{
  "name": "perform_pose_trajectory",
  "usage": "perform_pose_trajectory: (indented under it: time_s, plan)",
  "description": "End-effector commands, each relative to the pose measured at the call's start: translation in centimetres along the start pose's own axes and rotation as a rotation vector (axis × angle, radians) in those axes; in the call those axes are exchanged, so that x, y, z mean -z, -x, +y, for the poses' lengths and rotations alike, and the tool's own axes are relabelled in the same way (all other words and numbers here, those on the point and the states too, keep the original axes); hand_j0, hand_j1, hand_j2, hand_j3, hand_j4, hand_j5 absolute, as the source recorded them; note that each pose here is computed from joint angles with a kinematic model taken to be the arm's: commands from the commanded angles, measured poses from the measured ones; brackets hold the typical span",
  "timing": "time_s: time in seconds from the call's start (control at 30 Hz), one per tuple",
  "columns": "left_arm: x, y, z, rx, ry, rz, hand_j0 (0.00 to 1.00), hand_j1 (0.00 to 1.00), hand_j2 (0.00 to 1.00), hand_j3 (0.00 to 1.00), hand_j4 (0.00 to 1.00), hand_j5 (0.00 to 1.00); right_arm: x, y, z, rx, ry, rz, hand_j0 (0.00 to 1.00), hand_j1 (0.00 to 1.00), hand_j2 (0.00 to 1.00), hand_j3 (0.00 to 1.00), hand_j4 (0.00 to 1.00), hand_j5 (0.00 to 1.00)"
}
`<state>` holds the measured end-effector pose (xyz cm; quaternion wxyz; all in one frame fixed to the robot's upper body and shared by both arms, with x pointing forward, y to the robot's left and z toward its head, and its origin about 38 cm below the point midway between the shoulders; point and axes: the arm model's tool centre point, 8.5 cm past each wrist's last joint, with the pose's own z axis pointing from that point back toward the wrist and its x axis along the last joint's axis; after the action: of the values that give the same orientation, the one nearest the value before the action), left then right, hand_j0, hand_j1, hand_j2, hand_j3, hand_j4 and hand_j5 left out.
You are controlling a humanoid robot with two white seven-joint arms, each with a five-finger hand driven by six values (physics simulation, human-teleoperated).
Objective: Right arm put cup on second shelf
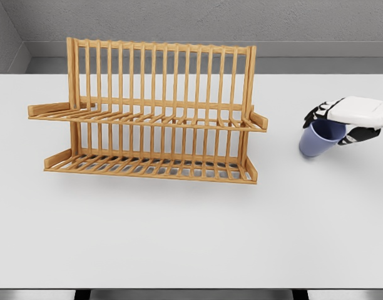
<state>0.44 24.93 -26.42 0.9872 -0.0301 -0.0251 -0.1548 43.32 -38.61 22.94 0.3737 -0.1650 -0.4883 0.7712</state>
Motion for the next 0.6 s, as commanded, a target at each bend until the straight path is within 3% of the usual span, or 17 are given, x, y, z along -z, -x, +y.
perform_pose_trajectory:
  time_s: [0.0,0.3,0.5,0.57]
  plan:
    - [0.0,0.0,0.0,0.0,0.0,0.0,1.0,1.0,1.0,1.0,1.0,1.0,-0.1,0.1,-0.1,0.008,0.007,0.001,0.65,0.65,0.65,0.65,0.65,0.65]
    - [0.0,0.1,0.0,0.0,-0.001,0.001,1.0,1.0,1.0,1.0,1.0,1.0,-2.0,0.8,-3.1,-0.012,0.102,0.036,0.65,0.65,0.65,0.65,0.65,0.65]
    - [0.0,0.0,0.0,0.0,0.0,0.0,1.0,1.0,1.0,1.0,1.0,1.0,-2.1,0.0,-4.6,-0.048,0.127,0.019,0.65,0.65,0.65,0.65,0.65,0.65]
    - [0.0,0.0,0.0,0.0,0.0,0.0,1.0,1.0,1.0,1.0,1.0,1.0,-3.0,0.0,-5.7,-0.061,0.165,0.03,0.65,0.65,0.65,0.65,0.65,0.65]
